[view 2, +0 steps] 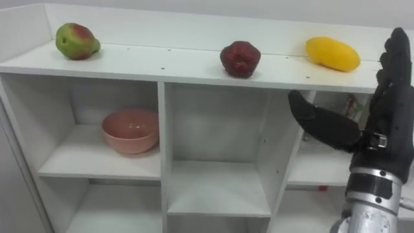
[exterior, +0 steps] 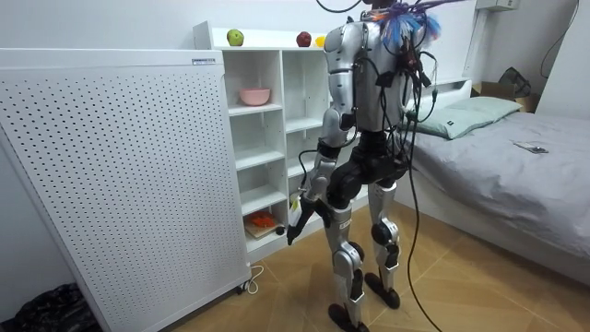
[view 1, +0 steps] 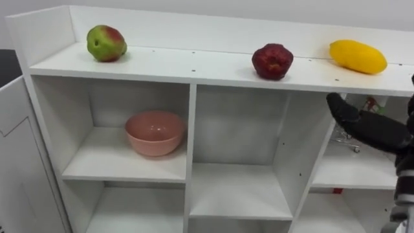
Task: Arrange fruit in the closet
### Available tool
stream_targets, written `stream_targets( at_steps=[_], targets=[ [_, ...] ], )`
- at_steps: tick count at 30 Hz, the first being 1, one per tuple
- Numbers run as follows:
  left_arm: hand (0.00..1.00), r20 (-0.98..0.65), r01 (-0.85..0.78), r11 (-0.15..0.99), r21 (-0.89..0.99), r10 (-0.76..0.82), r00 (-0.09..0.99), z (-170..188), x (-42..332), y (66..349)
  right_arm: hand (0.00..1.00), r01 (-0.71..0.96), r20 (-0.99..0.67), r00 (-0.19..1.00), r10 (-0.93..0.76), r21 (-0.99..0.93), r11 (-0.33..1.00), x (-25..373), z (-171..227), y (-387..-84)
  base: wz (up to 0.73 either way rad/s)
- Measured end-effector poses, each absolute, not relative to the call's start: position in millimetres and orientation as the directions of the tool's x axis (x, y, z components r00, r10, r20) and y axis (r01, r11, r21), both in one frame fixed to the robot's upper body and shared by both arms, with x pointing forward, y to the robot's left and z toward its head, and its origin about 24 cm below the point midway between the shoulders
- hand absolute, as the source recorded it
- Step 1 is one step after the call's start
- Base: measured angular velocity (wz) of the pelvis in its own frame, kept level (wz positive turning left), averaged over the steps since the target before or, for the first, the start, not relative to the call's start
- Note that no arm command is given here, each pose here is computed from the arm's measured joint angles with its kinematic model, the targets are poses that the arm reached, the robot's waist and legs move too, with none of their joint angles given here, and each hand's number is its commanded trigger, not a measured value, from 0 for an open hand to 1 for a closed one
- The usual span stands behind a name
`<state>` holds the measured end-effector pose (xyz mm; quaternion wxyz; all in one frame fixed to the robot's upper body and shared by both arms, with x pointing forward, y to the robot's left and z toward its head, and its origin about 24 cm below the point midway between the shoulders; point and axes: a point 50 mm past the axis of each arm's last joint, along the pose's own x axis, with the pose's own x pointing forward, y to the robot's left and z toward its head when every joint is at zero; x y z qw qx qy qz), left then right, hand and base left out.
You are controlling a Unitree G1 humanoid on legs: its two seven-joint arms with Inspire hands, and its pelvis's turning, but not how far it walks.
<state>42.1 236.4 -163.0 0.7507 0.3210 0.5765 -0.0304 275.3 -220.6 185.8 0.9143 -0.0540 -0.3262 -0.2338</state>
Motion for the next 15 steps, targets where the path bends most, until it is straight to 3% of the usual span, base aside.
stream_targets(
  at_steps=[15],
  targets=[
    [0.0,-0.892,0.467,0.765,0.444,0.325,0.314,-163,44,237,0.0,0.368,0.627,0.68,-0.38,0.157,0.916,304,215,-210,0.05]
  ],
)
